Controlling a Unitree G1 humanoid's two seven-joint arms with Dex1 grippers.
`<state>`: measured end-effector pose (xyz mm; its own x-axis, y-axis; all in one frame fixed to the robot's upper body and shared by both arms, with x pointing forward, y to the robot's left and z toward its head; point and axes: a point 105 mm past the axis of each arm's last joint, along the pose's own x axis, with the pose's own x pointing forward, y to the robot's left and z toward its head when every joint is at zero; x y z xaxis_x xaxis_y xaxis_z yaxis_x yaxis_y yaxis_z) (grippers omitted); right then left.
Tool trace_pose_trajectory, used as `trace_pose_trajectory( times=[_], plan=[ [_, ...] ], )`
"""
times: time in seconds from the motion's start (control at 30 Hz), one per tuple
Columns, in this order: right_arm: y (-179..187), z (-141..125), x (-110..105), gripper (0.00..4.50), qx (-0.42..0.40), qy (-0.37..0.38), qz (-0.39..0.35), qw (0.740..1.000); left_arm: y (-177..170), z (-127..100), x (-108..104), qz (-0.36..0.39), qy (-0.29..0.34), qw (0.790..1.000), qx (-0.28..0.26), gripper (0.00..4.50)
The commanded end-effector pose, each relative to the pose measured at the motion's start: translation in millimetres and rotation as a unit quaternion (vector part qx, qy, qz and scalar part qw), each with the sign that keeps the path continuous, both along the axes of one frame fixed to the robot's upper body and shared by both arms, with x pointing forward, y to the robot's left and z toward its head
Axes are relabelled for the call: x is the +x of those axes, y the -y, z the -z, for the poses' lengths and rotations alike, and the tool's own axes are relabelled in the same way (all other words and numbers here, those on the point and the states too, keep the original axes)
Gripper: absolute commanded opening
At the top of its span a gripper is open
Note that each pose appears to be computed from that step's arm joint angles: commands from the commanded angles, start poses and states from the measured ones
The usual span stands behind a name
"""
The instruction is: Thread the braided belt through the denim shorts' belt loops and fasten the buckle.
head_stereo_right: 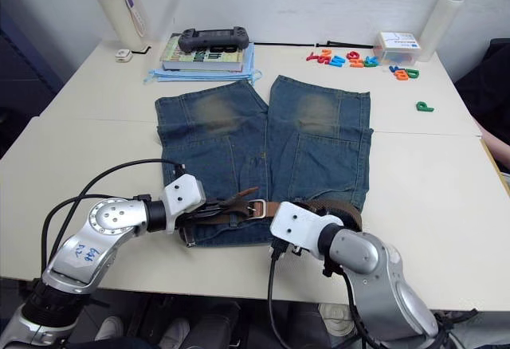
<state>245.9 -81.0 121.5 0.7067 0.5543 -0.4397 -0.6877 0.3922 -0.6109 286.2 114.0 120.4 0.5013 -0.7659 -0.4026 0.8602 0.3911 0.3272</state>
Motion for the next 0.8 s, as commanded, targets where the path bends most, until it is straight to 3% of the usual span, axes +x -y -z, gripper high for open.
trace_pose_trajectory(
  times=[0.03,0.47,0.57,0.67,0.7,0.8],
  plan=[
    [-4,-6,-1,2.30,-0.001,0.037,0.002,0.999,0,1,-1,0.003,-0.002,1.000,0.006,0.00],
    [-15,-12,11,2.30,0.000,0.122,0.037,0.992,-5,4,-2,-0.007,-0.007,1.000,0.013,0.00],
    [-18,-14,10,1.56,0.008,0.125,0.033,0.992,-11,6,1,-0.020,-0.005,0.999,0.026,0.00],
    [-22,-16,9,0.23,0.007,0.133,0.026,0.991,-17,9,6,-0.035,0.000,0.998,0.049,0.00],
    [-22,-16,9,0.02,0.005,0.135,0.023,0.990,-19,9,7,-0.037,0.002,0.998,0.054,0.00],
    [-23,-18,11,0.02,0.002,0.143,0.022,0.990,-20,9,8,-0.037,0.006,0.997,0.067,0.00]
  ],
)
